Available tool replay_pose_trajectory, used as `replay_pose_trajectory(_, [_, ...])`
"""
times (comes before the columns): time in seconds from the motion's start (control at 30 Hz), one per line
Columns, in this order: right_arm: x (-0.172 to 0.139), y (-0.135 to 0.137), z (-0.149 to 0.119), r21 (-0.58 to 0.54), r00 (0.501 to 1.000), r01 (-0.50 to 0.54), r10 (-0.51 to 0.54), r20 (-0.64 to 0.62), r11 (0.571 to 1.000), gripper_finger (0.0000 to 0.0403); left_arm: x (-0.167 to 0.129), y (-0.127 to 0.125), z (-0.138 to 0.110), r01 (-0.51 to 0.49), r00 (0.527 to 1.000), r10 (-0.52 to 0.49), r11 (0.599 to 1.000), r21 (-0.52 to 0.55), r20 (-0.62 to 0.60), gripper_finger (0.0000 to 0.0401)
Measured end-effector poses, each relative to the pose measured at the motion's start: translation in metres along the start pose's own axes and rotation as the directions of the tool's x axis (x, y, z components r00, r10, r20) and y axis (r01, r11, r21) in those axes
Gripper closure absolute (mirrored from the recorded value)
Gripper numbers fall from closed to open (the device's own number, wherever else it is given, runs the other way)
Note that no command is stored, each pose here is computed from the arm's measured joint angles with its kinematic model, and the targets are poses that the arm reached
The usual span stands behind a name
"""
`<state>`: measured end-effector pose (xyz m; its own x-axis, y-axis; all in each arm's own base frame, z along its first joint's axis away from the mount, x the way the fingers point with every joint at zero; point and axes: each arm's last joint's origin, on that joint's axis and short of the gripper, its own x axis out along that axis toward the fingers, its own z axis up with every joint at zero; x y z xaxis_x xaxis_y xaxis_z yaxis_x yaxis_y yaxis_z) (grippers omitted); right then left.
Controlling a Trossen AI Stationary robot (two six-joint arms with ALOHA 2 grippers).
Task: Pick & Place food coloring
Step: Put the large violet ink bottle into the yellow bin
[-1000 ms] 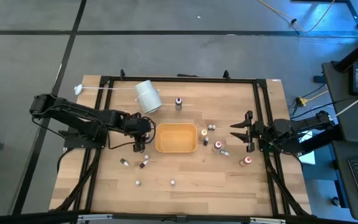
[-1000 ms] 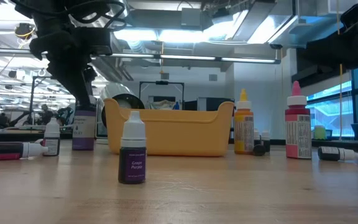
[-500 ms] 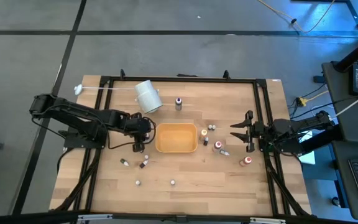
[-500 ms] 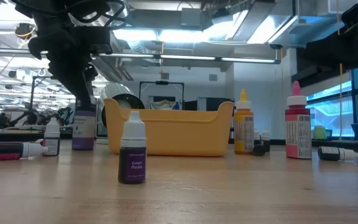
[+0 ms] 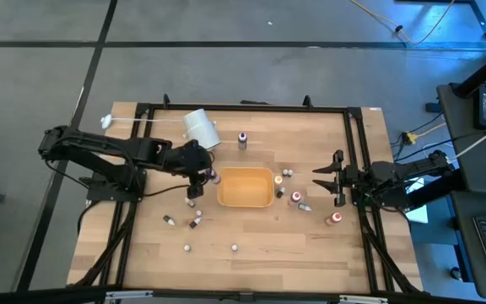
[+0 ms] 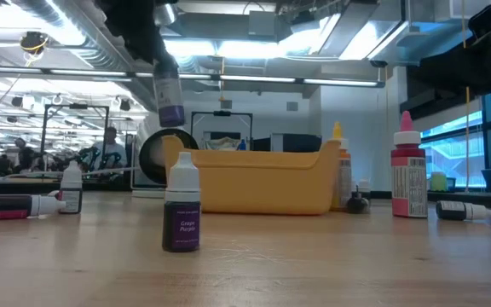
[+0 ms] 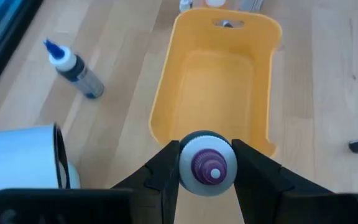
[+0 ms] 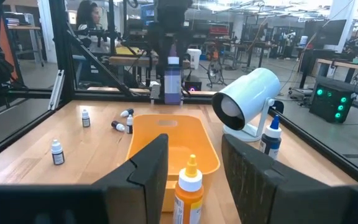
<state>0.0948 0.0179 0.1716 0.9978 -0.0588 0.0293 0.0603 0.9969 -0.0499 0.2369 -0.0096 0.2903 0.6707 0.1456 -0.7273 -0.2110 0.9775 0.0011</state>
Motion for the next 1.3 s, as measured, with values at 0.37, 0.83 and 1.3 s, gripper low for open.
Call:
replay_pose_trajectory(0.37, [0.0,0.0,0.0,0.0,1.0,0.0,0.0,0.0,1.0,0.025,0.026,-0.011,0.016,0.113,0.989,-0.118,0.992,0.065,0.086,0.0284])
replay_pose_trajectory(0.83, [0.0,0.0,0.0,0.004,1.0,0.0,0.0,0.0,1.0,0.025,0.101,-0.002,0.002,-0.003,0.993,0.011,0.997,0.075,-0.114,0.0274])
replay_pose_trajectory(1.3, [0.0,0.0,0.0,0.004,1.0,0.0,0.0,0.0,1.0,0.025,0.11,0.007,0.0,-0.024,0.989,0.03,0.999,0.045,-0.142,0.0255])
